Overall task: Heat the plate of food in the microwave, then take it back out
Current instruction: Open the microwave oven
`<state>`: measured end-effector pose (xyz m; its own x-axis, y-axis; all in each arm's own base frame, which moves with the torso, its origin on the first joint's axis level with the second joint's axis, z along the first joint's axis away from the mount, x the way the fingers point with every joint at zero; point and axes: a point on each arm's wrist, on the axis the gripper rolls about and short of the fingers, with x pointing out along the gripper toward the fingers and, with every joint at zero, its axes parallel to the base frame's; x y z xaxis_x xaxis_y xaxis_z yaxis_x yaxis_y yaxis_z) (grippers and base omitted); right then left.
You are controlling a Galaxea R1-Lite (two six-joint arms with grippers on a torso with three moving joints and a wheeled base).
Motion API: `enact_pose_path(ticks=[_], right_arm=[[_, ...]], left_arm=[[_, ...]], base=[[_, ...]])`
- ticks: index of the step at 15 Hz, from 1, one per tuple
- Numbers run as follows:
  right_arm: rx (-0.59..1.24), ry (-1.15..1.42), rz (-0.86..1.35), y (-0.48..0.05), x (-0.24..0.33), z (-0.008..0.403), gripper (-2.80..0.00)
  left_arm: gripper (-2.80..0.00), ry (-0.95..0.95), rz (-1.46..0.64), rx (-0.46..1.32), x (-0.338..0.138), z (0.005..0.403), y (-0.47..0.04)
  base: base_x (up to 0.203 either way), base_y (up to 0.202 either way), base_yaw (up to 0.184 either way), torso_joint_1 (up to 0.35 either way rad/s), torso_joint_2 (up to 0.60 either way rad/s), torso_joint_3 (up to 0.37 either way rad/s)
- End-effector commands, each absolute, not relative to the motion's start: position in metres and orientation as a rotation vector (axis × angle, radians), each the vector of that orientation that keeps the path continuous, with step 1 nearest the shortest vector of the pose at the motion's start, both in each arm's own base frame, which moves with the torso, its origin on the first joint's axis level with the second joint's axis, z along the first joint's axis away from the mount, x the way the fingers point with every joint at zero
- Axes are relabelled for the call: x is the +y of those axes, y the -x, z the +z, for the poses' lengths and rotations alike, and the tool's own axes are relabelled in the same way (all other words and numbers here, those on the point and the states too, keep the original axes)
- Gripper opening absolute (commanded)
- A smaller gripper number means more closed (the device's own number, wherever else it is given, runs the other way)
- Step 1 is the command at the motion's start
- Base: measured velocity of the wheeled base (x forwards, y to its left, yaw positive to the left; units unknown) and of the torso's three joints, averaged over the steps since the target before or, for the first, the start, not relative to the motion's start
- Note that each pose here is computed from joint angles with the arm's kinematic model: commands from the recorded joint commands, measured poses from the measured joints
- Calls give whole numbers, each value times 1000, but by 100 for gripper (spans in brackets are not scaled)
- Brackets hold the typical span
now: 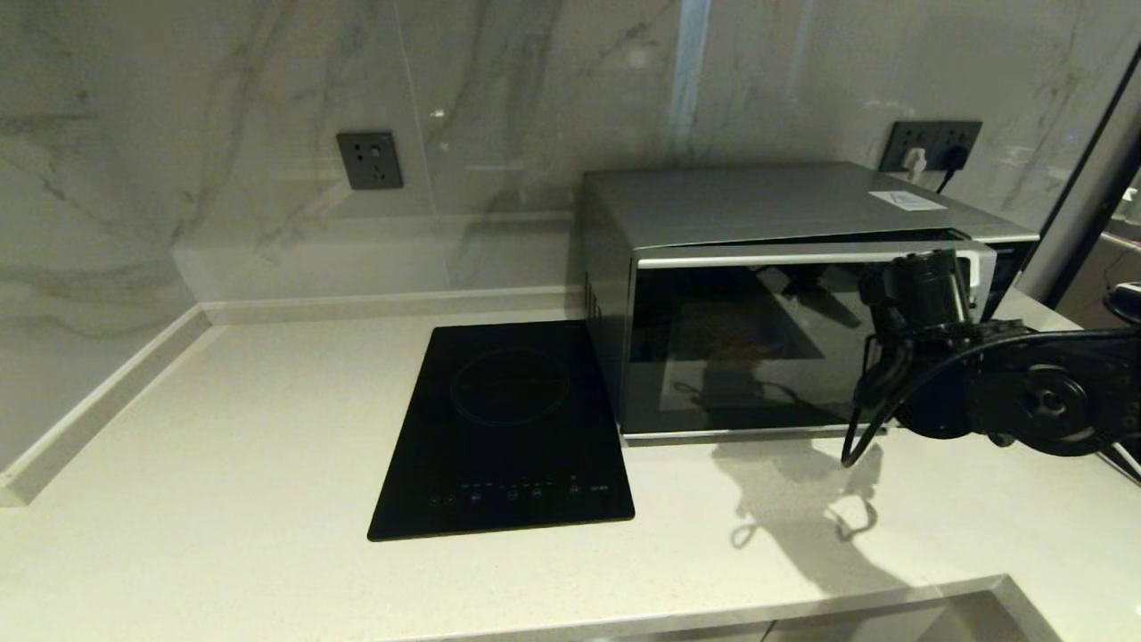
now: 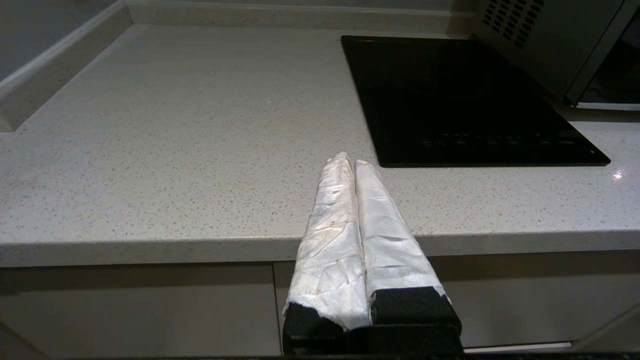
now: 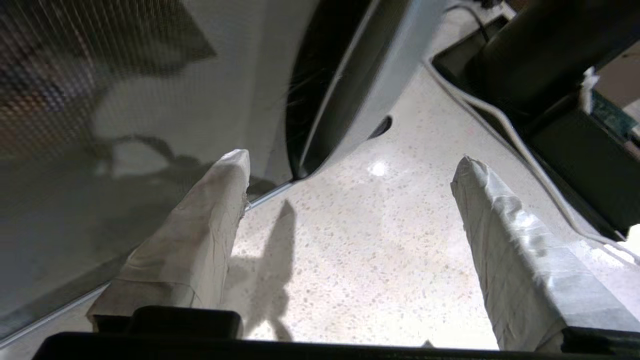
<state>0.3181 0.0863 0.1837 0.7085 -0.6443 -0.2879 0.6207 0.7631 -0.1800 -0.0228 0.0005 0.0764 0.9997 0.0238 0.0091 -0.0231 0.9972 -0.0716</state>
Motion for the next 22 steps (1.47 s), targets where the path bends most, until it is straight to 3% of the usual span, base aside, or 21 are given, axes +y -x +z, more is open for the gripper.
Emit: enact_pose_path(ticks=[1, 4, 8, 14, 15, 22], right_arm=[[264, 25, -670, -288, 86, 220, 0], [210, 34, -579, -244, 72, 266, 0], [289, 116, -335, -180, 38, 313, 0], [343, -31, -131, -184, 8, 350, 0], [348, -53, -120, -191, 7, 355, -280], [476, -204, -104, -273, 10, 359, -280]], left_arm=[[-280, 72, 26, -9, 1, 76, 23], [-280, 72, 24, -9, 0, 76, 23], [-280, 72, 24, -9, 0, 76, 23], [-280, 72, 24, -9, 0, 76, 23], [-280, 72, 24, -9, 0, 76, 23], [-280, 72, 24, -9, 0, 76, 23]], base=[[0, 0, 0, 0, 0, 0], [0, 0, 0, 0, 0, 0], [0, 0, 0, 0, 0, 0], [0, 0, 0, 0, 0, 0], [0, 0, 0, 0, 0, 0], [0, 0, 0, 0, 0, 0]])
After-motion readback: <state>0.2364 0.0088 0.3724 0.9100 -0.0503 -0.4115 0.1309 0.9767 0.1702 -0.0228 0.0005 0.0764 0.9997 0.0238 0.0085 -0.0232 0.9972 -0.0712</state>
